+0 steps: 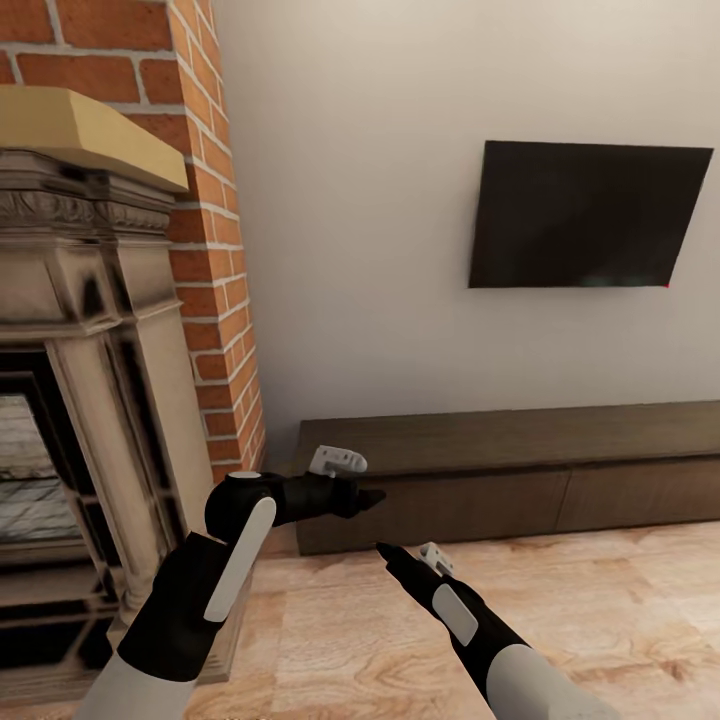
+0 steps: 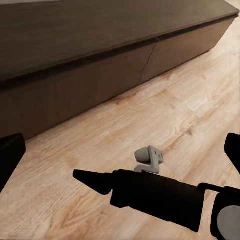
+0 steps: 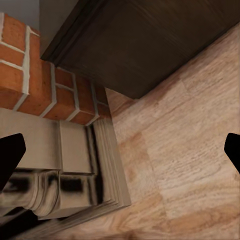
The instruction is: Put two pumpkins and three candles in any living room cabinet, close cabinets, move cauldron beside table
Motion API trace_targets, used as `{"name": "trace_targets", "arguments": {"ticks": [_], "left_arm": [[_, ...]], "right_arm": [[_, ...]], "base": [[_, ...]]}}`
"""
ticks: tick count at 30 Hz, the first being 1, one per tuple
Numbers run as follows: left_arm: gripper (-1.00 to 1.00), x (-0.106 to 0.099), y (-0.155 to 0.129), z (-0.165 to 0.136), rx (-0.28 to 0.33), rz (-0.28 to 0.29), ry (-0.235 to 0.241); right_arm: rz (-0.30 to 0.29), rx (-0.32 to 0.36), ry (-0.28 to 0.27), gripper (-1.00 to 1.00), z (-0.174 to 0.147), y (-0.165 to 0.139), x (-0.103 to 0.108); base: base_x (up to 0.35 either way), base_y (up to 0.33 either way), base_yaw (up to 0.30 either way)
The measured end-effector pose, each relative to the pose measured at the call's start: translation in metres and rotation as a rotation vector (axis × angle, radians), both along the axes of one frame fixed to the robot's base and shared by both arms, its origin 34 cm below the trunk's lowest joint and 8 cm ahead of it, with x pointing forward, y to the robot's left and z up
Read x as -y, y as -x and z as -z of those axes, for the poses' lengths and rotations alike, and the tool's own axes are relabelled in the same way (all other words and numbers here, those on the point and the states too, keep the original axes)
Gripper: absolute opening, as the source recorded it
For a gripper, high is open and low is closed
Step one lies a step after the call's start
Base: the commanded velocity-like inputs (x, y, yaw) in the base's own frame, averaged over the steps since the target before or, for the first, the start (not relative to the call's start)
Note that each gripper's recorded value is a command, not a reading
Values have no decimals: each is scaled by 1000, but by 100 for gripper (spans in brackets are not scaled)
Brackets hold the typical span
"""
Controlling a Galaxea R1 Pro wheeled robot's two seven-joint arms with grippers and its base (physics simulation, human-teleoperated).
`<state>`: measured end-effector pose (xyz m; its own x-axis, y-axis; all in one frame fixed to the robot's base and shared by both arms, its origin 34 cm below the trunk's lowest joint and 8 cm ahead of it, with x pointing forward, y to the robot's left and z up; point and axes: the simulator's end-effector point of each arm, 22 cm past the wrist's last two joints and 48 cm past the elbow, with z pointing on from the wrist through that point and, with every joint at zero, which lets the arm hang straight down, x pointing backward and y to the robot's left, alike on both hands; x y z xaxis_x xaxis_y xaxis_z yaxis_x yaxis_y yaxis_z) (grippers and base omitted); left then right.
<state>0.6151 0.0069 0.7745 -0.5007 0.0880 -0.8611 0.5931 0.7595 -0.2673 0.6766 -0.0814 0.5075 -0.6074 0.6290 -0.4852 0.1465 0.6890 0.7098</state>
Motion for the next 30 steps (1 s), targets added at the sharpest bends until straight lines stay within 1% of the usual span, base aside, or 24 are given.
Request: {"name": "trace_targets", "arguments": {"ticks": [3, 8, 30], "left_arm": [[100, 0, 0, 1, -2, 0, 0], [100, 0, 0, 1, -3, -1, 0], [100, -2, -3, 3, -8, -8, -8]], "right_arm": [[0, 0, 0, 100, 0, 0, 0], [0, 0, 0, 100, 0, 0, 0], [1, -8, 1, 100, 2, 0, 2]], "base": [[0, -217, 60], [0, -83, 20], [0, -6, 1]]}}
